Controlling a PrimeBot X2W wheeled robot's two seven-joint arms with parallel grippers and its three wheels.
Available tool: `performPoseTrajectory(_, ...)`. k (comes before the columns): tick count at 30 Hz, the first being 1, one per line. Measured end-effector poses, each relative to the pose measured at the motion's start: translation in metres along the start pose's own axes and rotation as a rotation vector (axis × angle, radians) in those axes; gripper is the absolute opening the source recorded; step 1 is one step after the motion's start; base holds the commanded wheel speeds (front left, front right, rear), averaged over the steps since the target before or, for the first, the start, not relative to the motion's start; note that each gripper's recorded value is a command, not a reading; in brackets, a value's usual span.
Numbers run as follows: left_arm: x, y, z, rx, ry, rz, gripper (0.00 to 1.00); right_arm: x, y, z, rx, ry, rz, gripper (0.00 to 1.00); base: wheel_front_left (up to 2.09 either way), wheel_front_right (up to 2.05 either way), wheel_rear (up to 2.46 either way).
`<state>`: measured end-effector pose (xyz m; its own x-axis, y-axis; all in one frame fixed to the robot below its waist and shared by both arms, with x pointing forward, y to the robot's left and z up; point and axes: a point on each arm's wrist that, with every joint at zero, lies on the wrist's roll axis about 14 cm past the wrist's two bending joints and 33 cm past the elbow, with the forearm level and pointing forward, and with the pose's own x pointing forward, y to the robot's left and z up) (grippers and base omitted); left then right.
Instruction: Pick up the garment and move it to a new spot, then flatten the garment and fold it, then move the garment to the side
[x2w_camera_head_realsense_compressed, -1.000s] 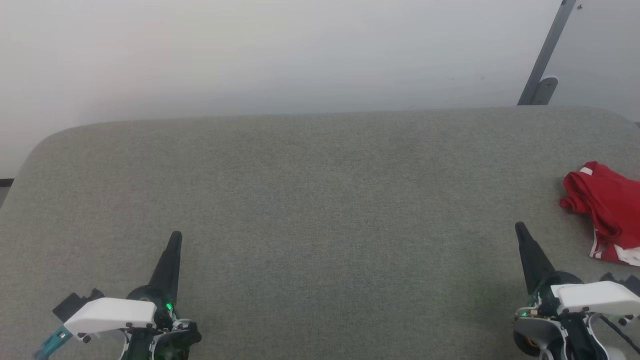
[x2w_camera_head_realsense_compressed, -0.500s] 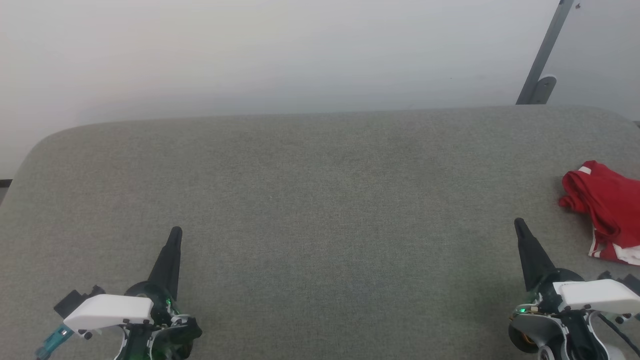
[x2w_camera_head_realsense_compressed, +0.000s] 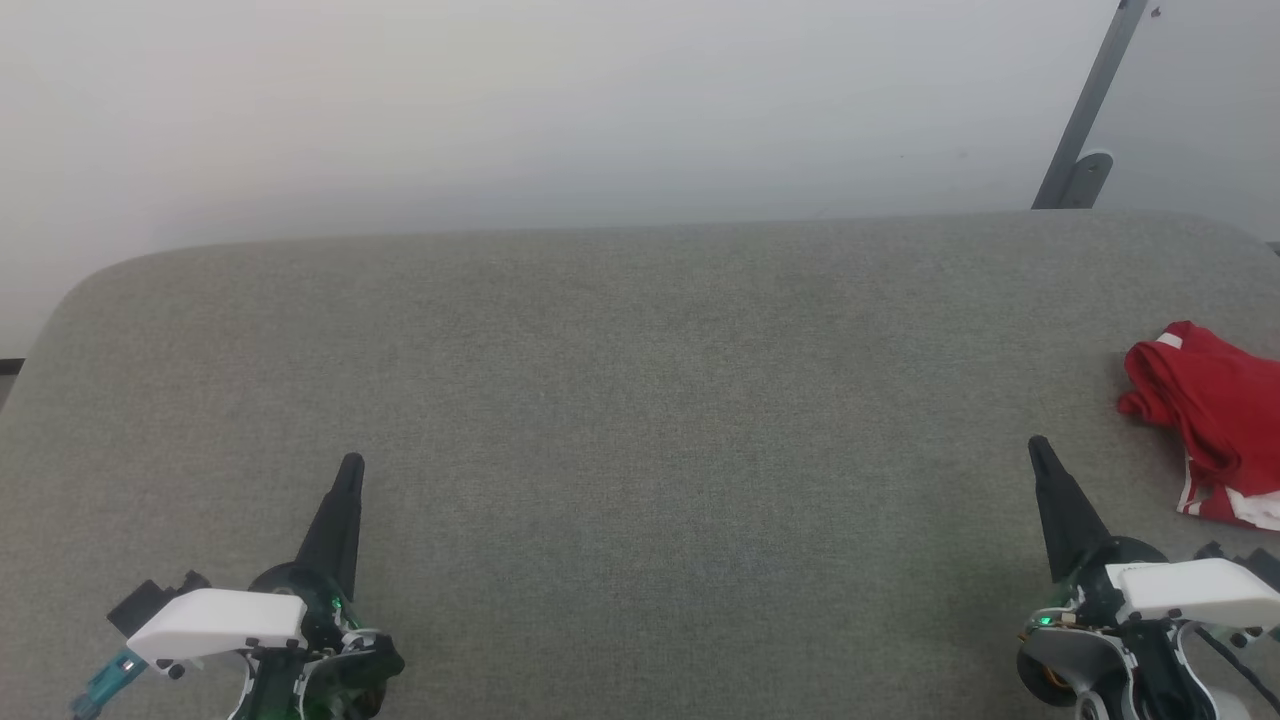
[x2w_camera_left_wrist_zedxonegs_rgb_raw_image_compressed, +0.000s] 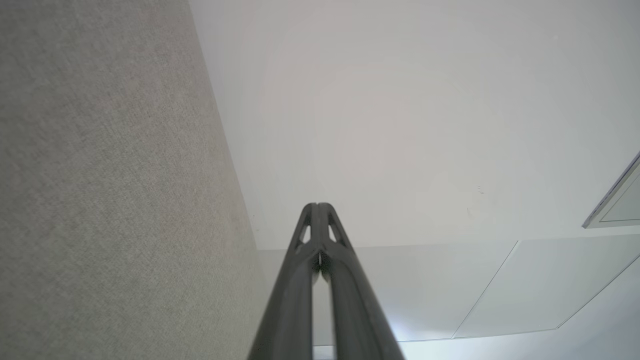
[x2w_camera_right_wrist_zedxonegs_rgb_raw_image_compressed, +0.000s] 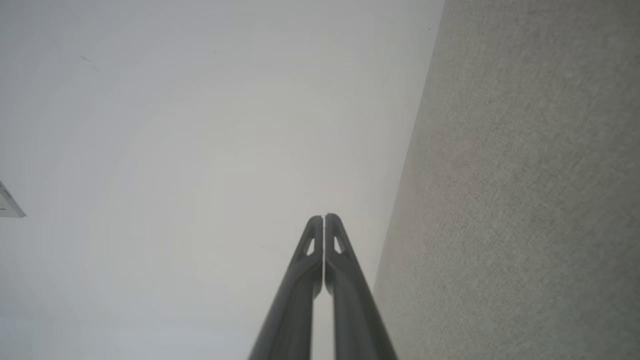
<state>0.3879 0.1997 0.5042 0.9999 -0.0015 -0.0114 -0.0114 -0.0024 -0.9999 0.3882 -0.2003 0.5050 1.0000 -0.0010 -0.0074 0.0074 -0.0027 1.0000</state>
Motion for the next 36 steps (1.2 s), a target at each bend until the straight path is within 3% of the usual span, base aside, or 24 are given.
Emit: performPoseTrajectory(36,-0.0001,0.0,0.0002,-0.001,0.0,0.0,0.0,0.0,0.0,-0.0001,0.0,0.0,0.0,0.0,0.0,0.0,0.0)
